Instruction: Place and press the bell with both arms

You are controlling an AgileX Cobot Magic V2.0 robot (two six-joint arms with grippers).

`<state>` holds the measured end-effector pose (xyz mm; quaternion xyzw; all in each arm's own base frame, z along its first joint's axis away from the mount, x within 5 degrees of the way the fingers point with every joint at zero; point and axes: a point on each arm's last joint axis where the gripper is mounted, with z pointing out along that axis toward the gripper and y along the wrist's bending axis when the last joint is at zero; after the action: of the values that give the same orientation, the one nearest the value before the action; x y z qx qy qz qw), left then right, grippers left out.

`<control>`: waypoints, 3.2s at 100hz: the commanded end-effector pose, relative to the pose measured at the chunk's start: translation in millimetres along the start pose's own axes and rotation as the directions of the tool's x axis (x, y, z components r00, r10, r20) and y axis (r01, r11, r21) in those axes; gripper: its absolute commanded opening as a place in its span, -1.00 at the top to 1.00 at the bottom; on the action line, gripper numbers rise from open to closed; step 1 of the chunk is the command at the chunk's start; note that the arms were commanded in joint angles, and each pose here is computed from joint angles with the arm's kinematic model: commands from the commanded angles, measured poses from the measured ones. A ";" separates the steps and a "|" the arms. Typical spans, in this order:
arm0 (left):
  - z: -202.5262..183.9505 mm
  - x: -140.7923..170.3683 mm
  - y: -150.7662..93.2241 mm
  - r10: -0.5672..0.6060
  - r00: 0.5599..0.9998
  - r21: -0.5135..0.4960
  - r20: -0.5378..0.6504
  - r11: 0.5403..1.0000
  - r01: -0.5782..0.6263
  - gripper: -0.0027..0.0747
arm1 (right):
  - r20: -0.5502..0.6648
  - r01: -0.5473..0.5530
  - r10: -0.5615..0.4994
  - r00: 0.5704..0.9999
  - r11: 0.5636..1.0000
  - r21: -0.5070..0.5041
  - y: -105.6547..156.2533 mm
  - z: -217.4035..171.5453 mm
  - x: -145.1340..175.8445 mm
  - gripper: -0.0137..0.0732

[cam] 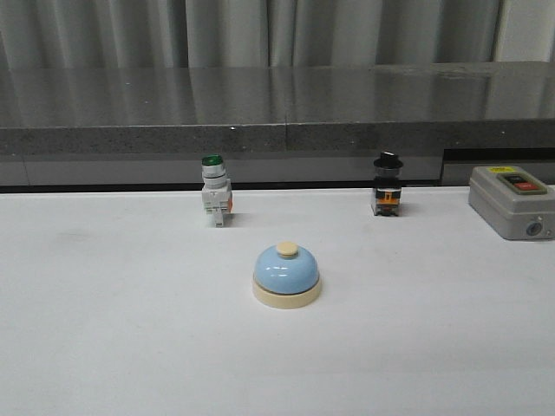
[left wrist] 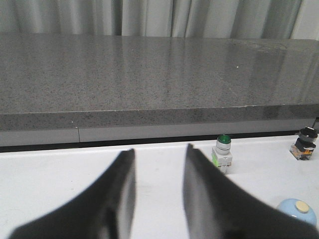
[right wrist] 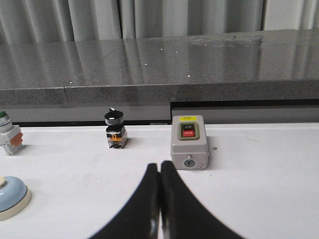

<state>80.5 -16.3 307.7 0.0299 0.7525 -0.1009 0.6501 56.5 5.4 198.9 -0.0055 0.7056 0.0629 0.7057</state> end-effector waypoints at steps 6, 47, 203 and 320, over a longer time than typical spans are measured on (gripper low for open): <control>-1.7 -15.2 -0.4 -0.015 0.995 -0.002 0.102 1.000 0.015 0.98 | 0.106 0.012 -0.012 0.994 1.000 -0.006 1.1 -2.3 -12.6 0.82; -1.7 -15.2 -0.4 -0.015 0.995 -0.002 0.102 1.000 0.015 0.98 | 0.106 0.012 -0.012 0.994 1.000 -0.006 1.1 -2.3 -12.6 0.82; -12.4 110.3 22.6 0.126 0.975 -0.170 0.184 0.981 -0.095 0.98 | 0.106 0.012 -0.012 0.994 1.000 -0.006 1.1 -2.2 -12.6 0.82; -12.4 110.3 22.7 0.126 0.975 -0.172 0.184 0.981 -0.094 0.98 | 0.228 0.015 -0.010 0.974 1.000 -0.022 2.8 -4.2 -24.5 0.82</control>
<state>56.1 -1.8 202.4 0.0146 0.7159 -0.0052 0.6980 56.4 5.6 203.7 -0.0063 0.6861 0.0656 0.7245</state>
